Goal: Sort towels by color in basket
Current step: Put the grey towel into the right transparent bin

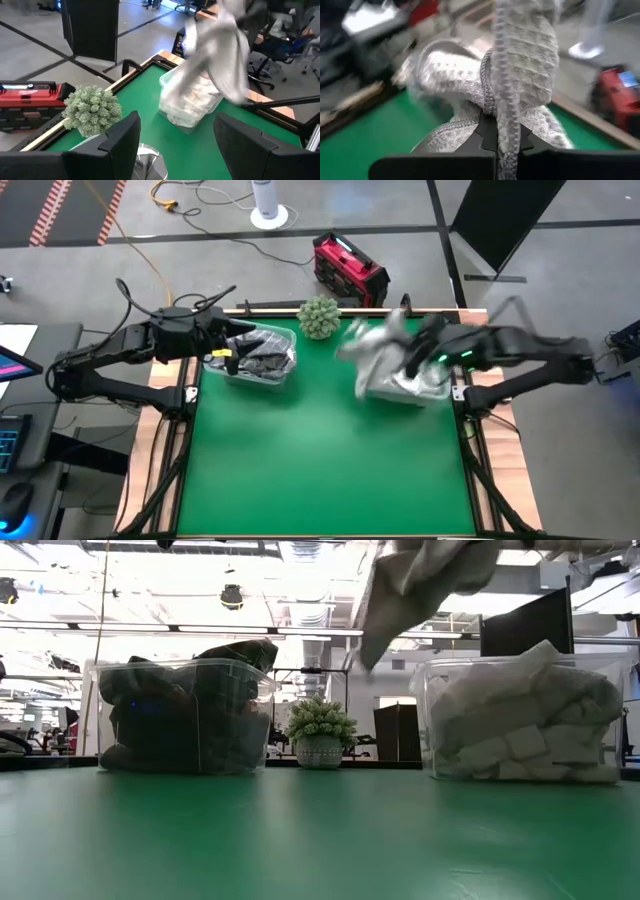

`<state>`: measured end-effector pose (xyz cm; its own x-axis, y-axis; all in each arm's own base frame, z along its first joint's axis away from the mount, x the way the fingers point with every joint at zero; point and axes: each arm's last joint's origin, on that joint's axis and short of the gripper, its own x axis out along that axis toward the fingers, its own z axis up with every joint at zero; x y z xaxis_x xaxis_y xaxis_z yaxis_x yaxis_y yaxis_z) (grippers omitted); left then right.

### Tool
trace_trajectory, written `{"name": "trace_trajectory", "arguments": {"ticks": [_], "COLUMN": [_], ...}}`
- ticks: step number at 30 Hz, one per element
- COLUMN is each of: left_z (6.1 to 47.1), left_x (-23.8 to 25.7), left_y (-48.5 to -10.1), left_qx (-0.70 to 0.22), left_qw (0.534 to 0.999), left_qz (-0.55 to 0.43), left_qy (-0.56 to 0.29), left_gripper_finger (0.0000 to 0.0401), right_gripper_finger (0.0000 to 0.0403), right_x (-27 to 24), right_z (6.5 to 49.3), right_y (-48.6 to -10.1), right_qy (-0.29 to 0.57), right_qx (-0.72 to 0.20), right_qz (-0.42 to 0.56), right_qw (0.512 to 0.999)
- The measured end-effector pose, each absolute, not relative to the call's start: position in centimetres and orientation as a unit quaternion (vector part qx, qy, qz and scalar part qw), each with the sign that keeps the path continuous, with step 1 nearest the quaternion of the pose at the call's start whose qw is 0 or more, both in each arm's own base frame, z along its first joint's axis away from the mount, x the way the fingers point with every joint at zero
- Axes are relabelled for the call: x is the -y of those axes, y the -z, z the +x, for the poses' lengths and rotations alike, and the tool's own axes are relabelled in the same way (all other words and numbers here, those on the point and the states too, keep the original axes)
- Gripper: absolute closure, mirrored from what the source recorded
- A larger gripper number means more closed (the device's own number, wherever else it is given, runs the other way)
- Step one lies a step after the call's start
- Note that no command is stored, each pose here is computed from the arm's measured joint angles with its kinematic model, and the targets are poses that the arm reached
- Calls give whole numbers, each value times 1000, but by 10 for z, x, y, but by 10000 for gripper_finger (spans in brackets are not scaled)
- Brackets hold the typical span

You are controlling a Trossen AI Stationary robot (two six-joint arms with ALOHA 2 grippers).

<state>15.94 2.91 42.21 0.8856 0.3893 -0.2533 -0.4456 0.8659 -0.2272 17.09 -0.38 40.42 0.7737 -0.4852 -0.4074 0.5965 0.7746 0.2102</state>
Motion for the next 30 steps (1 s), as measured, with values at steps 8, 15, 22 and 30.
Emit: {"name": "trace_trajectory", "arguments": {"ticks": [8, 15, 22, 30], "left_z": [155, 156, 159, 161], "left_x": [-29, -29, -29, -30], "left_y": [-422, -422, -421, -421], "left_qx": [-103, -103, -108, -104], "left_qw": [960, 960, 960, 959], "left_qz": [-142, -143, -134, -128], "left_qy": [-218, -218, -223, -228], "left_gripper_finger": [161, 161, 161, 161], "right_gripper_finger": [376, 376, 376, 376], "right_x": [11, 7, 13, 30], "right_z": [99, 96, 132, 179], "right_y": [-403, -384, -348, -266], "right_qy": [376, 361, 422, 401], "right_qx": [-270, -396, -432, -510], "right_qz": [164, 175, 147, 227], "right_qw": [871, 826, 783, 727]}}
